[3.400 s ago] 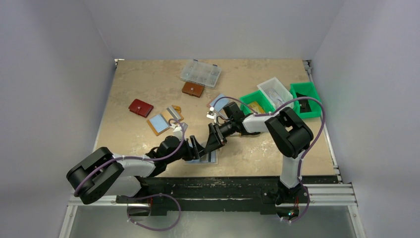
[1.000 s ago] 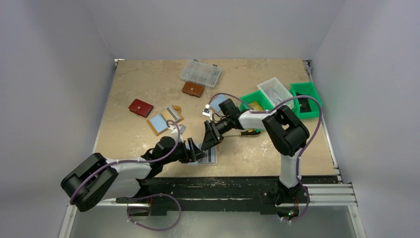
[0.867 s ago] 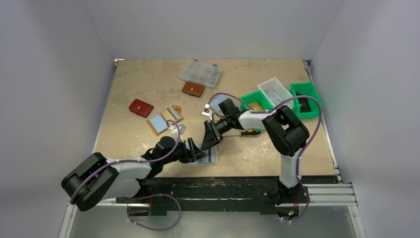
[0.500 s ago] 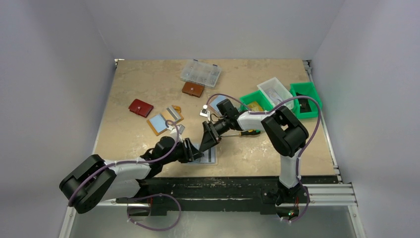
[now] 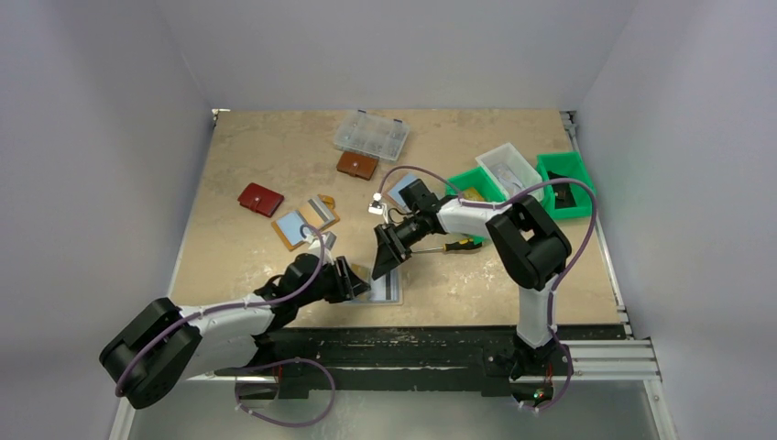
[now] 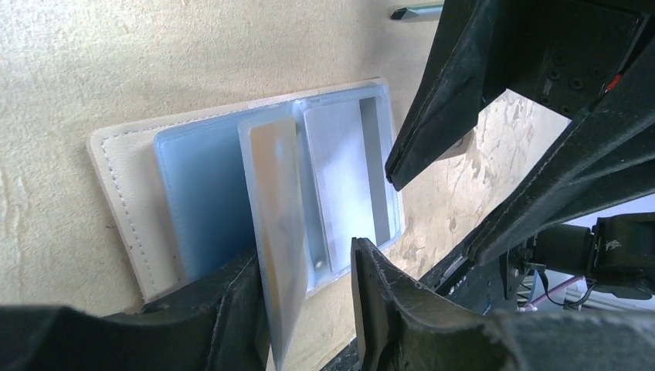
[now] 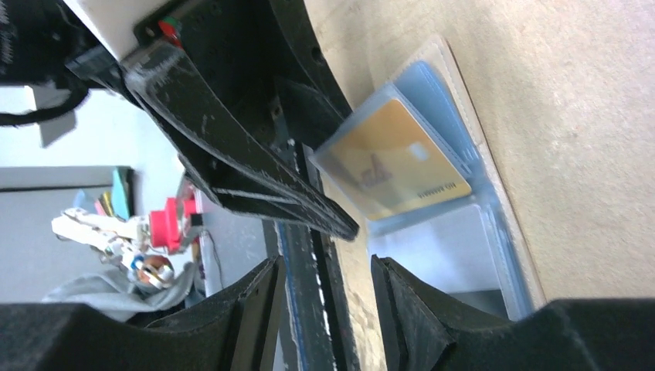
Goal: Take the credit cards out of the card holder
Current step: Remove the credit card from the card holder.
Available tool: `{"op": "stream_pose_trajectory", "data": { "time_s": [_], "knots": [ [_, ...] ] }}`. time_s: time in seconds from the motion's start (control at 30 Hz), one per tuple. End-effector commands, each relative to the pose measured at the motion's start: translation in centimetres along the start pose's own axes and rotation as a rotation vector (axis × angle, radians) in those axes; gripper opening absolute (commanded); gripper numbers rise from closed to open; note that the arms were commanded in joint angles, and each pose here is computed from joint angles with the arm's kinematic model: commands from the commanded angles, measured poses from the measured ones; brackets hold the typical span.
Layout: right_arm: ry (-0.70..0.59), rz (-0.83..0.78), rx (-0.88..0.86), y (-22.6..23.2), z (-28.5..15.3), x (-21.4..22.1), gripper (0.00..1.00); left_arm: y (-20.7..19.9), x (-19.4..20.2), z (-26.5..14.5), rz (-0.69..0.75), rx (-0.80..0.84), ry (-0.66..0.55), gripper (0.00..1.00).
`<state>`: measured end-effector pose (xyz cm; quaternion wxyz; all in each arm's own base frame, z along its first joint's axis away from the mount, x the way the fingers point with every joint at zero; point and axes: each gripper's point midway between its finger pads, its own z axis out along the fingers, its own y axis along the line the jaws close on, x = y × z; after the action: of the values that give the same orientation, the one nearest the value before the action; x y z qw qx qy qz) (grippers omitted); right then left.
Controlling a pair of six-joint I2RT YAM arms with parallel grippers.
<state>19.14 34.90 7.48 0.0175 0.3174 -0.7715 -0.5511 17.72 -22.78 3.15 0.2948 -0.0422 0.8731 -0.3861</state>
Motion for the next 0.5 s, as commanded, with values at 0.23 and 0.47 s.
{"op": "stream_pose_trajectory", "data": {
  "time_s": [0.23, 0.47],
  "knots": [
    [0.068, -0.31, 0.065, 0.6, -1.9, -0.1, 0.54, 2.2, -0.7, -0.8, -0.009, -0.1, -0.034, 0.39],
    [0.098, -0.358, 0.025, 1.3, -2.2, 0.4, 0.54, 2.4, -1.1, -1.0, -0.031, -0.101, -0.057, 0.35]
  ]
}}
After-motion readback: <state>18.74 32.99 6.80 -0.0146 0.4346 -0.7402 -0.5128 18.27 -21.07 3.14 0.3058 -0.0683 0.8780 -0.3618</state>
